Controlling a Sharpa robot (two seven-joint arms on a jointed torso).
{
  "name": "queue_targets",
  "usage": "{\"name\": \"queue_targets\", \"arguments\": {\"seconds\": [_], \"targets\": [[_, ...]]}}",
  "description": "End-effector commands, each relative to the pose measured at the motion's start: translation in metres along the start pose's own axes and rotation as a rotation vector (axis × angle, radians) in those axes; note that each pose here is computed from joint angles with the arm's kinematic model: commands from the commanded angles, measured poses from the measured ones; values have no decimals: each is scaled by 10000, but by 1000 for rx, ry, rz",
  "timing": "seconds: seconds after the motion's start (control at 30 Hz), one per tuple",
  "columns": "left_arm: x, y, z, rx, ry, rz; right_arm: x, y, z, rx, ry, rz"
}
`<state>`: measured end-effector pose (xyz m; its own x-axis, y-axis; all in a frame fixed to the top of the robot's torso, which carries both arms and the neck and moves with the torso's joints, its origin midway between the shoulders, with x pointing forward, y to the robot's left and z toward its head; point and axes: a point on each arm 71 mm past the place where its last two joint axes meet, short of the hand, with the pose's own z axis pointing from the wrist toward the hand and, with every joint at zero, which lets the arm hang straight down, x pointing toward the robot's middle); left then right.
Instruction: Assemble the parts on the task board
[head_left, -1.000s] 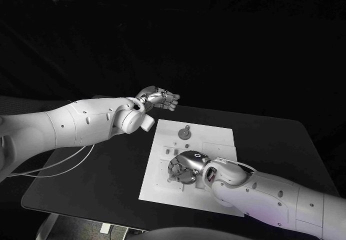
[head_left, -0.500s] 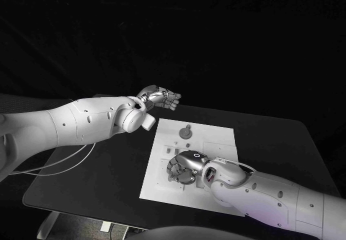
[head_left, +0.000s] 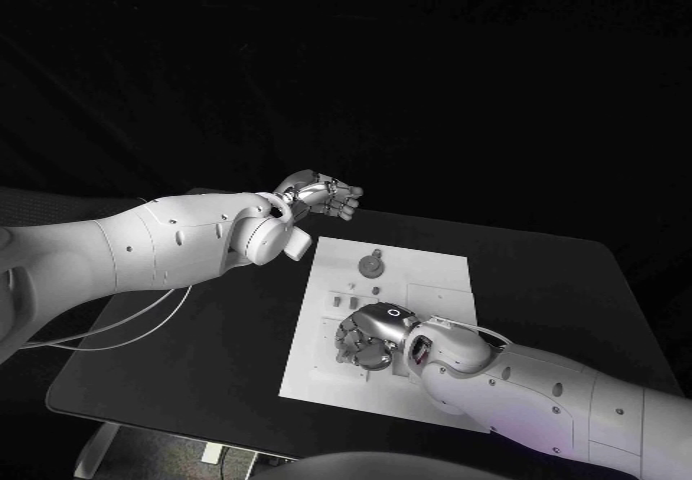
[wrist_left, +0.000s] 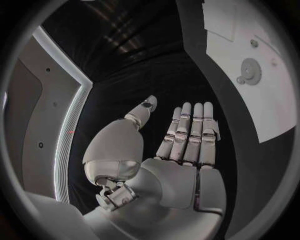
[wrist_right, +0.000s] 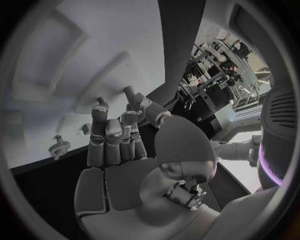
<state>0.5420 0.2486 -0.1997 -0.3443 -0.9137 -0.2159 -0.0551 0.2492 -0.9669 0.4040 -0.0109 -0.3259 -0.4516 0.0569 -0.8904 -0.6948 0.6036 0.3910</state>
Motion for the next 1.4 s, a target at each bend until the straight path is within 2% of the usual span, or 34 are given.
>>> {"name": "queue_targets", "arguments": {"seconds": [0.03,0.63,1.4], "targets": [[15,-21,8,11,5,-3,36,25,1,-11,16,-7],[20,-23,12,11,5,-3,67,41,7,-11,24,-14],[-15,-11,2,7,2,-3,28,-19,-39,12,-31,18]]}}
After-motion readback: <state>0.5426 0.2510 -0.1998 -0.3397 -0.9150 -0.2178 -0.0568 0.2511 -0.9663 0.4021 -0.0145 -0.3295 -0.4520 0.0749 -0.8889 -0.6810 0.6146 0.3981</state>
